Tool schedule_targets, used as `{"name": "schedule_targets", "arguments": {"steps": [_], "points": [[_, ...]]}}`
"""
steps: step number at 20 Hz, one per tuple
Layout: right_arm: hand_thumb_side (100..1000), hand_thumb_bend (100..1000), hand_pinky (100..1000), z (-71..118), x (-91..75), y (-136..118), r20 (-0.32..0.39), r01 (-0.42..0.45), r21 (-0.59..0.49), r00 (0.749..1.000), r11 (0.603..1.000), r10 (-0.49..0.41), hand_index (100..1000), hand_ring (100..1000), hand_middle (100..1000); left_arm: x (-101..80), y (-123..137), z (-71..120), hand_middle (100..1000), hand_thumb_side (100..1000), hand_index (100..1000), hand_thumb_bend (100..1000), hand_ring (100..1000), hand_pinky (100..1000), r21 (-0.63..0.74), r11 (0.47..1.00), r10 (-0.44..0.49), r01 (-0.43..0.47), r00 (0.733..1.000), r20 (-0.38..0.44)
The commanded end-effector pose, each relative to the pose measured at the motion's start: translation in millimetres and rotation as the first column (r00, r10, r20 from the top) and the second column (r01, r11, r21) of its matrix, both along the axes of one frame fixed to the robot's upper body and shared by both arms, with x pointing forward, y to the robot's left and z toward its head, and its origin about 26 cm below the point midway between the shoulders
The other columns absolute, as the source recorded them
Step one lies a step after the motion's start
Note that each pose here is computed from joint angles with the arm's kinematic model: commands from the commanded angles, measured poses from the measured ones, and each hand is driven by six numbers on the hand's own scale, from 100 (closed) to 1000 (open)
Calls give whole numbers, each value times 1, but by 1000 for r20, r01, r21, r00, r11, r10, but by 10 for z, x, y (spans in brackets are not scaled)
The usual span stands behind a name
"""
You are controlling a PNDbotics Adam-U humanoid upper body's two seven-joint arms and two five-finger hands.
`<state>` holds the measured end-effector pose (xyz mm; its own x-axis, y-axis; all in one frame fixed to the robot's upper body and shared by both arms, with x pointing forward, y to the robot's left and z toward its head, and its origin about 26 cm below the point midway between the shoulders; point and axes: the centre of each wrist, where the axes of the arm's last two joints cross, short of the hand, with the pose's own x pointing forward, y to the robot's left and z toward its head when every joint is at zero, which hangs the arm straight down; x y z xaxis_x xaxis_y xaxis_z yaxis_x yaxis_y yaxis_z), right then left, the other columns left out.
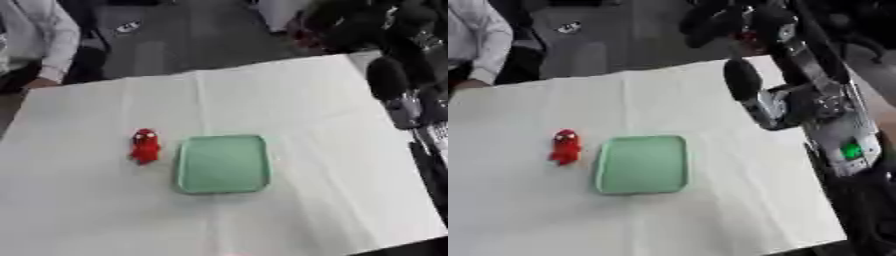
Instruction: Pick up objects on the table and place them in the box.
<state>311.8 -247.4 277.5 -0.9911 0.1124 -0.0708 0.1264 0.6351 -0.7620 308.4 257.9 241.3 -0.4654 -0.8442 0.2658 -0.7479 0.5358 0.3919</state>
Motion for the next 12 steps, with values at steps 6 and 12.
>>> {"name": "schedule_targets", "arguments": {"steps": [6, 12], "points": [[787, 100, 617, 85, -35, 5, 31, -5, -13, 1000, 1000, 5, 707, 658, 641, -25, 20, 88, 821, 724, 809, 333, 516, 528, 15, 1000, 5, -5, 1000, 31], [787, 100, 617, 92, -36, -21, 33, 7, -5, 999, 1000, -7, 709, 658, 643, -24, 14, 84, 821, 724, 813, 342, 507, 523, 19, 1000, 6, -6, 1000, 16]]}}
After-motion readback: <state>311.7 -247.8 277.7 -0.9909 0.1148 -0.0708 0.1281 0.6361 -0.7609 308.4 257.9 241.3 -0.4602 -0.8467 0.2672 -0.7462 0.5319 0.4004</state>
